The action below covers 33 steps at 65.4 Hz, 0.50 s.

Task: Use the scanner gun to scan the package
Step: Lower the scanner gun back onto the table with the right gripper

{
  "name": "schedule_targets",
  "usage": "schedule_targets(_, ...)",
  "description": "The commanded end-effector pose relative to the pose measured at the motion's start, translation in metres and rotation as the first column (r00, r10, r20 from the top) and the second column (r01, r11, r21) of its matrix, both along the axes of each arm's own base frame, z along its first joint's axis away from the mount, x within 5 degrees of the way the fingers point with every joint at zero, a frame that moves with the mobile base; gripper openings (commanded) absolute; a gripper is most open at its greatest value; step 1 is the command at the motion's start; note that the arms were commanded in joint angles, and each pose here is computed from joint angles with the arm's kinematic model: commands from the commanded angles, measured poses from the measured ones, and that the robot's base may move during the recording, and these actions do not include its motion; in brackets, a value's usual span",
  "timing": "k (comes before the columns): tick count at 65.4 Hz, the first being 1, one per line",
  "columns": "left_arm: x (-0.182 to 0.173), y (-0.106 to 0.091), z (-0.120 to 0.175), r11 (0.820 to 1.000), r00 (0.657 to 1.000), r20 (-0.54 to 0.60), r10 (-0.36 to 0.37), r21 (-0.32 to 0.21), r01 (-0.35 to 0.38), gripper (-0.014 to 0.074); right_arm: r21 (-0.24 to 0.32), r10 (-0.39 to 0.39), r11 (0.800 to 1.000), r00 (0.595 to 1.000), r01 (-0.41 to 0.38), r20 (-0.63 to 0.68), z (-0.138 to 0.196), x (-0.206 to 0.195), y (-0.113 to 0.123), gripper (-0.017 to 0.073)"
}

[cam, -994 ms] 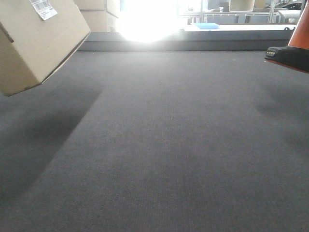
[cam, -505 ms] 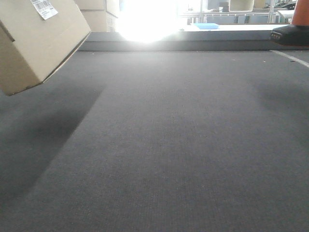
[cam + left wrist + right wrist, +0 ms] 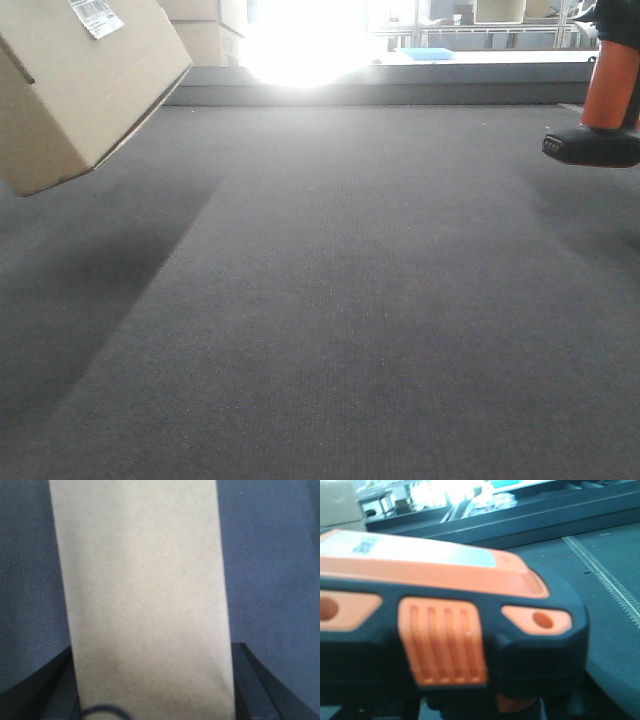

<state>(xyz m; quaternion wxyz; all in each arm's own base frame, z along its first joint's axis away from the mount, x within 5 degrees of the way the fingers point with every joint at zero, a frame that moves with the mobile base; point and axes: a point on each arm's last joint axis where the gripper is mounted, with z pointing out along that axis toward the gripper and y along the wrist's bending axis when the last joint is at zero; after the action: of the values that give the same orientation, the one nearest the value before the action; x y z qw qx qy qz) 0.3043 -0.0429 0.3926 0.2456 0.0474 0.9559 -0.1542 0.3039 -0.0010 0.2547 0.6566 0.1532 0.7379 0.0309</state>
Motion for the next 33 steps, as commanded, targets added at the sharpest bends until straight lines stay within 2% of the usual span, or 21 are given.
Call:
schedule_targets(1,-0.004,-0.002,0.008,1.0,1.0,0.03,0.002,-0.023,-0.001,-0.0111,-0.008,-0.047,0.999,0.996,0.048,0.077,0.003,0.004,-0.006,-0.0162)
schedule_targets(33,-0.004,-0.002,0.008,1.0,1.0,0.03,0.002,-0.023,-0.001,-0.0111,-0.032,-0.06,0.998,0.998,0.06,-0.021,-0.036,0.009,-0.007,-0.0162)
